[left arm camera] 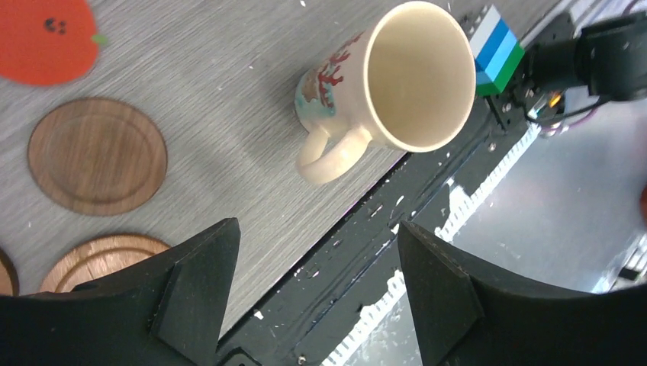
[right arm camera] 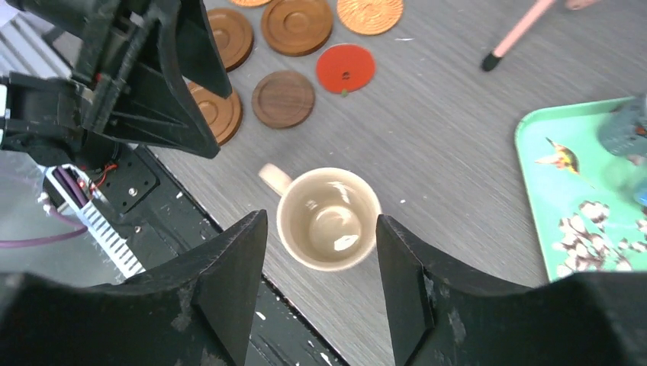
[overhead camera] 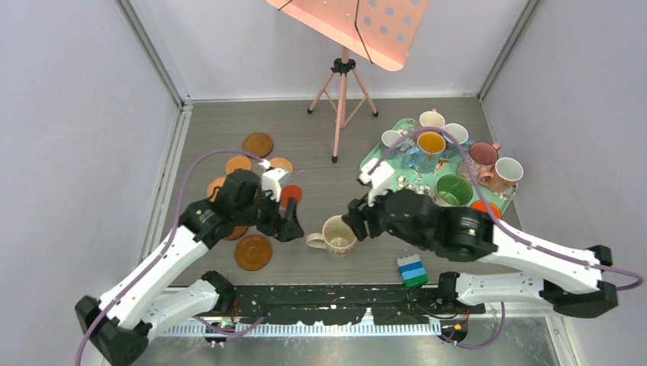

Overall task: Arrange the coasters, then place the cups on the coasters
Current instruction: Place the cup at the center of the board, then pick up the cup at the center of the board.

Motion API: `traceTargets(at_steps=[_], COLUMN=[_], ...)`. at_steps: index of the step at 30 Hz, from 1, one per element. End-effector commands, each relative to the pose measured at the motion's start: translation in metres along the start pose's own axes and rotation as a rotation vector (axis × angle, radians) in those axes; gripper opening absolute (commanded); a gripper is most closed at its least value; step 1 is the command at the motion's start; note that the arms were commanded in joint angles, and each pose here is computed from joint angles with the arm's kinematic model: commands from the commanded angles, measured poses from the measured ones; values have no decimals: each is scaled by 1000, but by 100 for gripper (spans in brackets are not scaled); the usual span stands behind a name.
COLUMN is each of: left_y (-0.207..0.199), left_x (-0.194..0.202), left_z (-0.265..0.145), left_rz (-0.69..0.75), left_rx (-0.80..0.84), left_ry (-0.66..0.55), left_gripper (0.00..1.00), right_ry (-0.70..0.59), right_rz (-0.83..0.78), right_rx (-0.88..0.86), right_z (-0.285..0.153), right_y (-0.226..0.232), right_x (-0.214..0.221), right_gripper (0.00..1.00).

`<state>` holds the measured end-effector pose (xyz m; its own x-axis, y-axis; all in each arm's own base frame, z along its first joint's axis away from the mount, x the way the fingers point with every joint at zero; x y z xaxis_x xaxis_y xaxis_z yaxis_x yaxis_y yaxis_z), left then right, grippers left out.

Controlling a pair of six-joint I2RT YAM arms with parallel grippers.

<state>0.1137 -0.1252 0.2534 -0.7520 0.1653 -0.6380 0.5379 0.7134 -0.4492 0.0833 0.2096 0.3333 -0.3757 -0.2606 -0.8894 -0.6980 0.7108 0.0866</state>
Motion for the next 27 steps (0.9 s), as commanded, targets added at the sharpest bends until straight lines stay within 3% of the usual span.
traceTargets(at_steps=[1, 8, 18, 27], left_y=[-13, -7, -9, -13], left_x=[-28, -35, -29, -15], left_z=[15, 41, 70, 95], left_rz=[217, 395, 709, 773], left_rx=[67, 138, 275, 305], left_ry=[-17, 33, 67, 161], left_gripper=[78, 78, 76, 67], right_ry=[-122, -293, -298, -299], right_rz=[41, 128, 139, 141], right_rx=[104, 157, 200, 216], right_z=[-26, -71, -84, -87], right_y=[-23, -55, -69, -73], right_x=[4, 13, 27, 34], right_gripper=[61, 61, 61, 61])
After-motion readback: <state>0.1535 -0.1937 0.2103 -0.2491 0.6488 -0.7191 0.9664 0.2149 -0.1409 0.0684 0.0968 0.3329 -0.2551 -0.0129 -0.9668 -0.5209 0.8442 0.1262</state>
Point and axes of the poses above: each gripper's point midway between its finger pads, its own z axis out along the fingers, its own y axis along the line the jaws close on, x = y × z, the point moved 10 cm from there along -z, back along the fingers
